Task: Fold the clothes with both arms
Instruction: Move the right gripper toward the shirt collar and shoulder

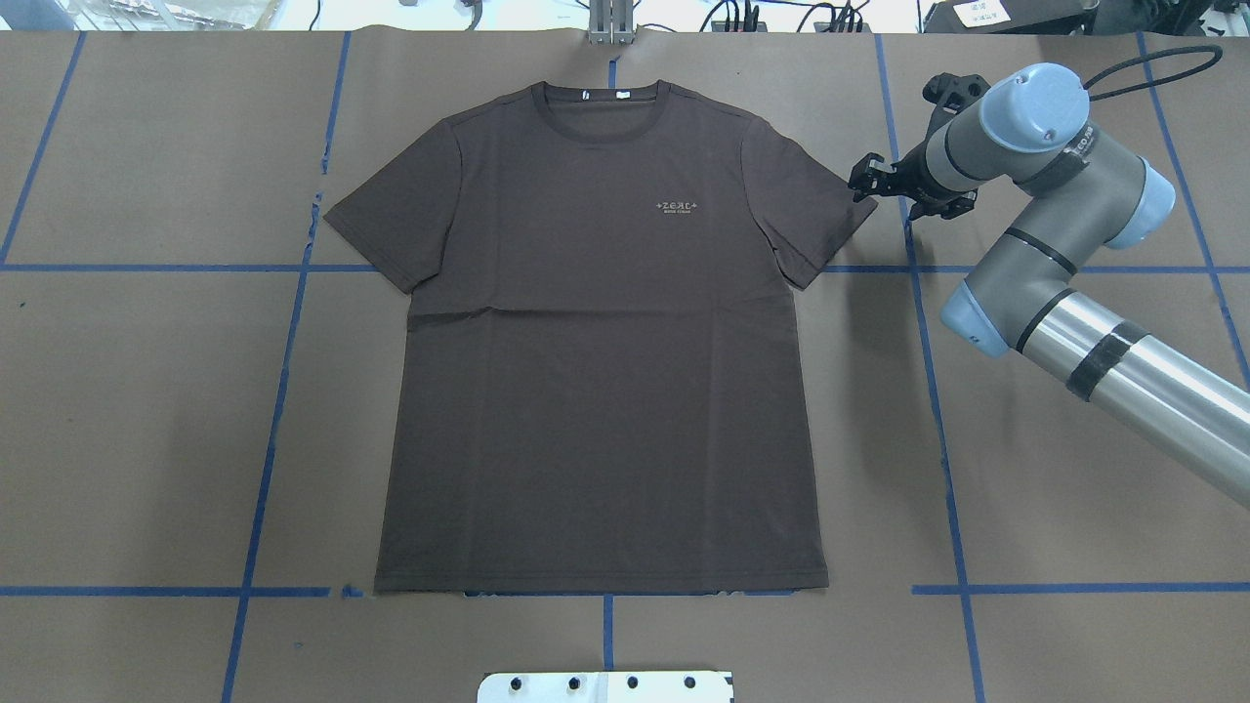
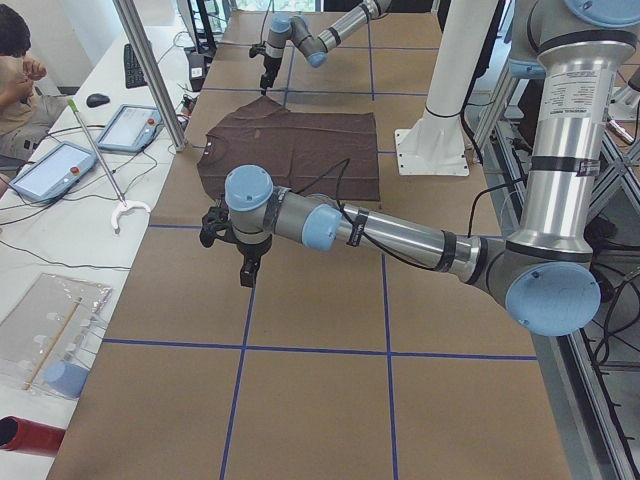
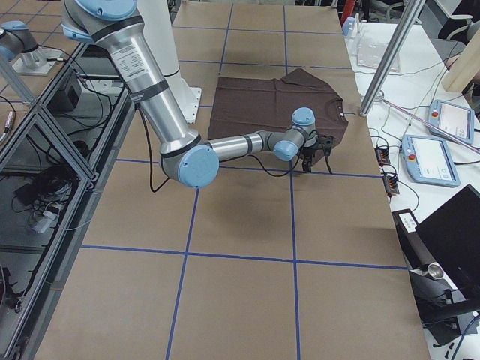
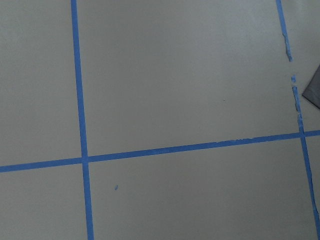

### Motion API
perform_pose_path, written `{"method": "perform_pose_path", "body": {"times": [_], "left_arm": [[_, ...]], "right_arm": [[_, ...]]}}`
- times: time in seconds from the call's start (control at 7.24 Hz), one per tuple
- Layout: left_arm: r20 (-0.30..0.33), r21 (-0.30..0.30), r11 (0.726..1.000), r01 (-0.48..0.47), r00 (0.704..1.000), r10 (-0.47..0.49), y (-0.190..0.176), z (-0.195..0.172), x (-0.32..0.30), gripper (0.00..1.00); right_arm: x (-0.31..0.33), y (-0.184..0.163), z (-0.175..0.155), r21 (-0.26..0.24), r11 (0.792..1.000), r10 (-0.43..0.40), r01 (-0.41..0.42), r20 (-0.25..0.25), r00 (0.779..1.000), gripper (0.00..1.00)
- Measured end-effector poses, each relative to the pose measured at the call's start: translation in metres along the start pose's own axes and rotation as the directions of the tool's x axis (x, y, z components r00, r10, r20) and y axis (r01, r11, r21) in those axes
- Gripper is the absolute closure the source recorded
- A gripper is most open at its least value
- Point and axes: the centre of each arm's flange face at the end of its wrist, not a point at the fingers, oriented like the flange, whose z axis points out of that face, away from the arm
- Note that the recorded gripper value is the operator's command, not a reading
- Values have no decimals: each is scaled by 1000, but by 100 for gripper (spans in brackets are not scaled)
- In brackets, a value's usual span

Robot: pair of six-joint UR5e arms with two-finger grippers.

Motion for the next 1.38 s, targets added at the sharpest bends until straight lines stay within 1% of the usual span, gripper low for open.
{"method": "perform_pose_path", "body": {"times": [0.14,0.28,0.41,0.55,0.69,0.83,1.1,1.38], "left_arm": [[0,0,1000,-1,1000,1,0,0,0,0],[-1,1,1000,-2,1000,2,0,0,0,0],[0,1,1000,-3,1000,3,0,0,0,0],[0,1,1000,-4,1000,4,0,0,0,0],[0,1,1000,-4,1000,4,0,0,0,0],[-1,1,1000,-4,1000,4,0,0,0,0],[0,1,1000,-5,1000,5,0,-1,1,0],[-2,2,1000,-4,1000,4,0,-1,2,0]], "right_arm": [[-1,1,3,-1,1000,-3,3,-4,1000,34],[-3,2,4,-2,1000,-6,6,-5,1000,39],[-8,2,5,-3,1000,-9,9,-4,1000,40],[-13,1,6,-2,1000,-10,10,-3,1000,48],[-16,-1,7,-2,1000,-11,11,-4,1000,77],[-18,-2,8,-2,1000,-11,11,-5,1000,100],[-27,-3,6,-1,1000,-15,15,3,1000,100],[-47,-7,-2,6,1000,-22,22,22,1000,100]]}}
